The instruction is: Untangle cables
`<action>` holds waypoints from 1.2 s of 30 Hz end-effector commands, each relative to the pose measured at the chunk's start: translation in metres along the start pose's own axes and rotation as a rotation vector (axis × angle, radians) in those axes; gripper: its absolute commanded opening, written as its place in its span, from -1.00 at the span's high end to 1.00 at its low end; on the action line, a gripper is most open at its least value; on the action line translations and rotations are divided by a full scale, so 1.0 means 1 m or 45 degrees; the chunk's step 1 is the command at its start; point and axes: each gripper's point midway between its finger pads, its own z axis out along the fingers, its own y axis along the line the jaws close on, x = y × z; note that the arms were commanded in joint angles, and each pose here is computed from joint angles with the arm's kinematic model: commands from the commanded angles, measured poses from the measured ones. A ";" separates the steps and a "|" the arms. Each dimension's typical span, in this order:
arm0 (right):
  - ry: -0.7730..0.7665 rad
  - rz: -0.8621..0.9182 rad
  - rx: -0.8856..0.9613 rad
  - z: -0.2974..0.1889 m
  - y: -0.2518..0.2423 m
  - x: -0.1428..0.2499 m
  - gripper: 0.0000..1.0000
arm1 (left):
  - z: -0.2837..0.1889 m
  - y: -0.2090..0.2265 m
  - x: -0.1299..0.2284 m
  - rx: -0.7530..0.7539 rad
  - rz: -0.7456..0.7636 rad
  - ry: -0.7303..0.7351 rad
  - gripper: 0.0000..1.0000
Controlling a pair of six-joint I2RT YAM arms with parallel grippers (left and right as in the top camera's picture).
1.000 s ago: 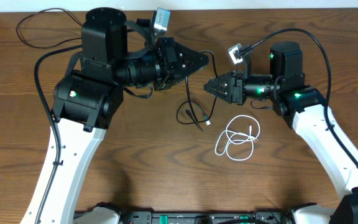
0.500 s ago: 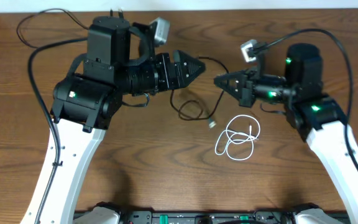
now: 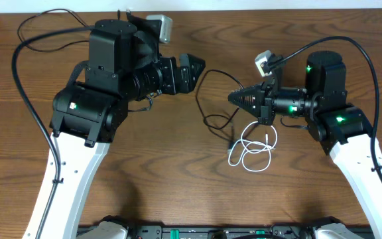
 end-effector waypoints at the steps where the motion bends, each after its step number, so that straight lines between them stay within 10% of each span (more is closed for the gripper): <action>1: 0.002 -0.033 -0.058 0.001 0.011 -0.002 0.98 | -0.006 -0.006 -0.003 0.022 -0.472 -0.018 -0.77; 15: -0.079 0.014 -0.006 0.027 0.025 -0.021 0.98 | -0.007 -0.023 0.006 0.113 -1.311 0.110 -0.93; 26: -0.084 -0.045 -0.070 0.049 0.055 -0.020 0.98 | -0.008 -0.029 0.008 0.139 -1.387 0.155 -0.30; 36: -0.113 -0.071 -0.118 0.052 0.068 -0.026 0.98 | -0.008 -0.027 0.011 0.126 -1.394 0.164 -0.30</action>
